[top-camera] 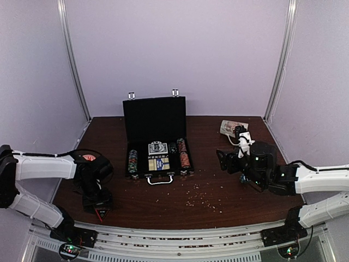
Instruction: Pack up texas hold em set
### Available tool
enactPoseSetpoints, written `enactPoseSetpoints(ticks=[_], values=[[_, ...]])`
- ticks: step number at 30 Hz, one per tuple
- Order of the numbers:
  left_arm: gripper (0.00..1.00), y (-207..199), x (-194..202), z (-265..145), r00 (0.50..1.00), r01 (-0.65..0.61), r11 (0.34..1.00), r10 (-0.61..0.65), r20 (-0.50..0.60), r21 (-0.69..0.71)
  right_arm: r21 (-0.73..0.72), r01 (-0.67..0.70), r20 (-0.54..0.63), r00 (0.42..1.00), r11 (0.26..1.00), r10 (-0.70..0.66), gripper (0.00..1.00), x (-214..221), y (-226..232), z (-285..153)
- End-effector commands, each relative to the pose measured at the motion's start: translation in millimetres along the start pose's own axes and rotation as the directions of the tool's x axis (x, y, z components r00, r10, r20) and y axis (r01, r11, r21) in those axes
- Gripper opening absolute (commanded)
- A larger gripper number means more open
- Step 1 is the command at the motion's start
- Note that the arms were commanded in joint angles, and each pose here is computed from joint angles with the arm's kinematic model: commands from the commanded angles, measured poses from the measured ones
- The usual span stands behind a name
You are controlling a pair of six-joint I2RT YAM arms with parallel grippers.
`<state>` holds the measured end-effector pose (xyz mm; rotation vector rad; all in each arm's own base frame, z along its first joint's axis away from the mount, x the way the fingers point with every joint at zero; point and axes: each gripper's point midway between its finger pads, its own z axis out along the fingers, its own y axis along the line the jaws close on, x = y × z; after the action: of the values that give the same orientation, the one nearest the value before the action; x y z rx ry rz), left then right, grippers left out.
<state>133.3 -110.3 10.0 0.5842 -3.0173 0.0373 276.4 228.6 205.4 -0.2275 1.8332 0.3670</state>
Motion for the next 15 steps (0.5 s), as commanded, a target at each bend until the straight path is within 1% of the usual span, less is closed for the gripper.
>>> enactPoseSetpoints(ticks=[1,8,15], values=[[0.72,-0.2,-17.6,10.8,0.996,-0.020,1.000,0.021,0.086,-0.018,-0.008,-0.014,0.012,1.000,1.000,0.014,0.76,-10.8,4.1,1.9],[0.65,1.6,-20.7,12.7,0.994,-0.031,0.999,0.034,0.100,-0.035,-0.008,-0.015,0.009,1.000,1.000,0.015,0.76,-10.5,4.3,2.3],[0.61,-13.1,-41.4,-3.3,0.980,-0.076,0.997,0.081,0.183,-0.031,-0.009,-0.015,0.007,1.000,1.000,0.015,0.76,-9.6,4.8,2.5]])
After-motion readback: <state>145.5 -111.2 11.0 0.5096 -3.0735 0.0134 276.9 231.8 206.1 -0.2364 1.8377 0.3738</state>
